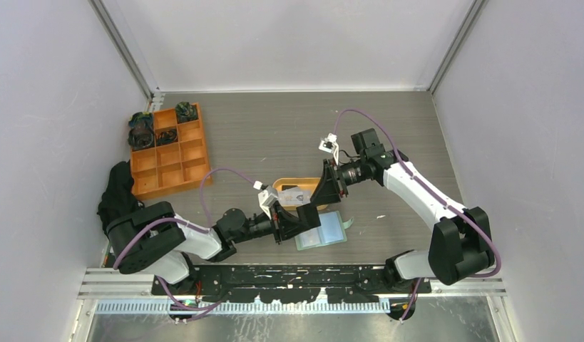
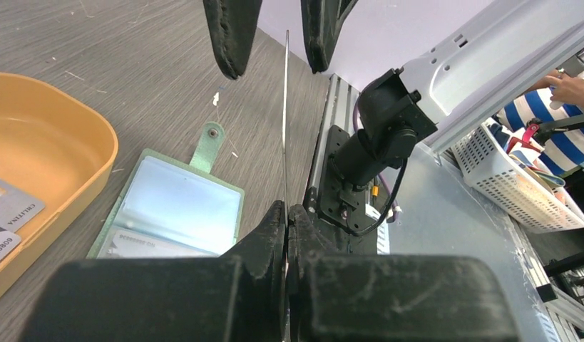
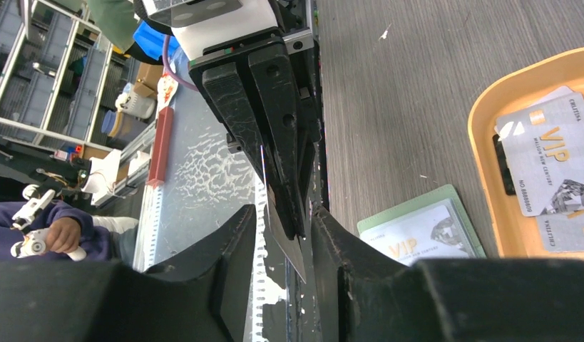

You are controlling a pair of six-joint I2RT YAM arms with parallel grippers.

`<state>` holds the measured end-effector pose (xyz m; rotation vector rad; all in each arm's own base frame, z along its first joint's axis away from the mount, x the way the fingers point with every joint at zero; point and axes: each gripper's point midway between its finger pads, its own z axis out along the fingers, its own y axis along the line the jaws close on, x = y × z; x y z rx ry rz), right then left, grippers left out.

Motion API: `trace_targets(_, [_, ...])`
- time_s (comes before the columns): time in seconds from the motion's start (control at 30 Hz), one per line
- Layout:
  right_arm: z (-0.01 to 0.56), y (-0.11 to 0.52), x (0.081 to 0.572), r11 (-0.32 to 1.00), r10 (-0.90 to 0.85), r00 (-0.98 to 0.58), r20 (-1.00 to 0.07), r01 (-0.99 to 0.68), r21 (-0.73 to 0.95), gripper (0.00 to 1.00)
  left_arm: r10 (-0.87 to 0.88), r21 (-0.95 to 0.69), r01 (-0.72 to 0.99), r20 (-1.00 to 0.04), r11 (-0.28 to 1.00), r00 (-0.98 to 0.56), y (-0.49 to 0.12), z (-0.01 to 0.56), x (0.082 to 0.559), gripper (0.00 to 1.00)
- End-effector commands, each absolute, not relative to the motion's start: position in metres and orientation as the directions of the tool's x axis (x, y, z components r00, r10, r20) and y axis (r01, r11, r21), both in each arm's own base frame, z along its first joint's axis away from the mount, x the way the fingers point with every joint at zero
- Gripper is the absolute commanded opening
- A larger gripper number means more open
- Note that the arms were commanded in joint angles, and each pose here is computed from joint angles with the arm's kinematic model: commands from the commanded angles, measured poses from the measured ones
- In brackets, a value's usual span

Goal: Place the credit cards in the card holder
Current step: Move the storage box to the center of the board.

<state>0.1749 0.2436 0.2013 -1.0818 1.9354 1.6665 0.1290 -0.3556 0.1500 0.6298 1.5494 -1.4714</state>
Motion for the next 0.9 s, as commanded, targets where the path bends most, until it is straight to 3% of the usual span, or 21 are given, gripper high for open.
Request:
trace_targets(0.0, [0.214,0.248,0.166,-0.065,-0.307,-0.587,-0.749,-0.772,0.632,0.38,-0.303,-0.504,0.854,-0.84,0.128,-0.45,-0.361,0.183,0.134,0.0])
trace_targets(0.13, [0.214,0.248,0.159,-0.1,-0.323,-0.552,-0.769,-0.788,0.608,0.32,-0.31,-0.513,0.848,-0.834,0.134,-0.456,-0.361,0.183,0.136,0.0])
trace_targets(0.3, [0.216,0.246,0.156,-0.116,-0.33,-0.528,-0.783,-0.8,0.589,0.03,-0.326,-0.526,0.837,-0.826,0.154,-0.459,-0.357,0.183,0.139,0.0])
trace_targets(0.33, [0.216,0.246,0.156,-0.113,-0.332,-0.528,-0.782,-0.801,0.588,0.01,-0.33,-0.53,0.833,-0.824,0.16,-0.462,-0.356,0.182,0.14,0.05])
trace_targets(0.43, [0.212,0.242,0.159,-0.078,-0.333,-0.543,-0.771,-0.799,0.596,0.01,-0.351,-0.553,0.807,-0.812,0.209,-0.466,-0.348,0.176,0.146,0.33])
trace_targets(0.53, [0.209,0.235,0.166,-0.025,-0.301,-0.588,-0.751,-0.783,0.622,0.01,-0.352,-0.563,0.779,-0.813,0.276,-0.463,-0.332,0.16,0.149,0.49])
trace_targets(0.73, [0.198,0.217,0.182,0.129,-0.253,-0.609,-0.752,-0.791,0.598,0.01,-0.123,-0.498,0.796,-0.864,0.344,-0.488,-0.329,0.113,0.137,0.49])
trace_targets(0.83, [0.202,0.208,0.193,0.178,-0.233,-0.611,-0.756,-0.792,0.585,0.01,0.051,-0.437,0.796,-0.864,0.419,-0.501,-0.335,0.091,0.144,0.42])
trace_targets(0.87, [0.202,0.205,0.196,0.195,-0.226,-0.615,-0.756,-0.788,0.584,0.01,0.104,-0.4,0.798,-0.864,0.45,-0.492,-0.333,0.084,0.147,0.36])
